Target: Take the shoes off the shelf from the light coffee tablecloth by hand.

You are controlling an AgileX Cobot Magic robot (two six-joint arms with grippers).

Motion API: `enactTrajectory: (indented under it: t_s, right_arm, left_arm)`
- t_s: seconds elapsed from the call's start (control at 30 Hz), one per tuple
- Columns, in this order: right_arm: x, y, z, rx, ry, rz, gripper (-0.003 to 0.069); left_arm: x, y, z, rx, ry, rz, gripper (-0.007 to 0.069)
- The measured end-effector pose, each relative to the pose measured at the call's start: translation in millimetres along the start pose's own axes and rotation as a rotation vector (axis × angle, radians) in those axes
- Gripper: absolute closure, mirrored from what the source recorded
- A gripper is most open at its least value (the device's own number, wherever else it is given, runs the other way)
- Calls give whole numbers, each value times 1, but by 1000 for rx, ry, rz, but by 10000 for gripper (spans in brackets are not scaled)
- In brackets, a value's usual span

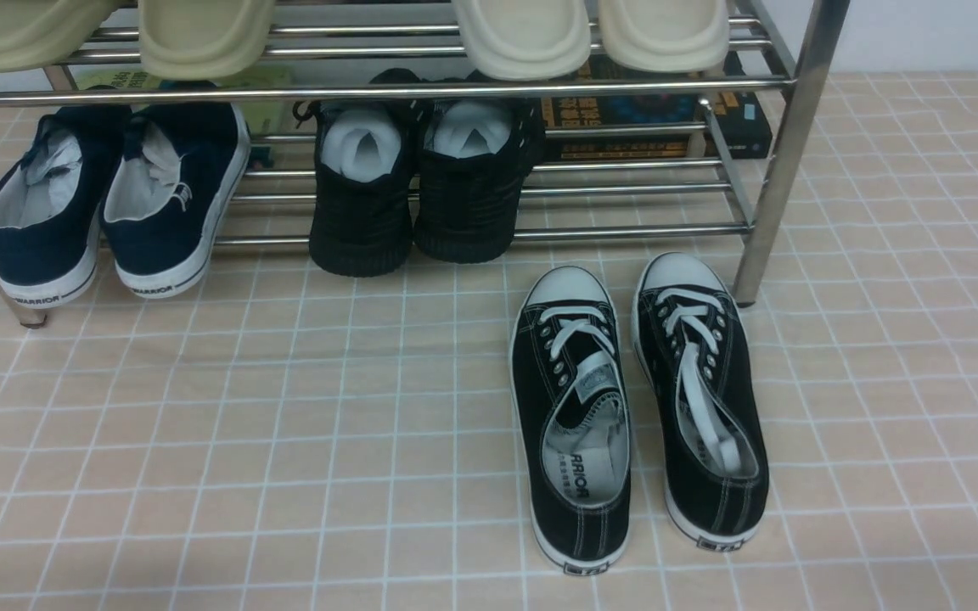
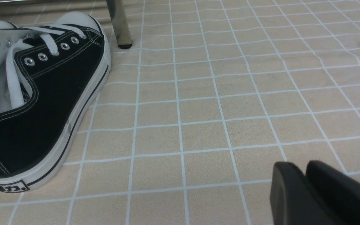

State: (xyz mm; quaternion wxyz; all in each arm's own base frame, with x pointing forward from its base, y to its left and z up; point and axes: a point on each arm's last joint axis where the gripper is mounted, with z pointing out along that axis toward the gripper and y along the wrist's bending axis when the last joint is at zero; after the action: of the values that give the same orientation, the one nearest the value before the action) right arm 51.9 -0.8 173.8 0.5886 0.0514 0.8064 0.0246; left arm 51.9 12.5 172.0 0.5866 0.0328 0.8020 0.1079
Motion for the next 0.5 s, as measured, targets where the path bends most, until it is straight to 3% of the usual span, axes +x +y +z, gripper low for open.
enactTrajectory:
  t_s: [0.5]
  right_arm:
    - [0,0,0,0,0,0,545]
  left_arm:
    - [0,0,0,0,0,0,385]
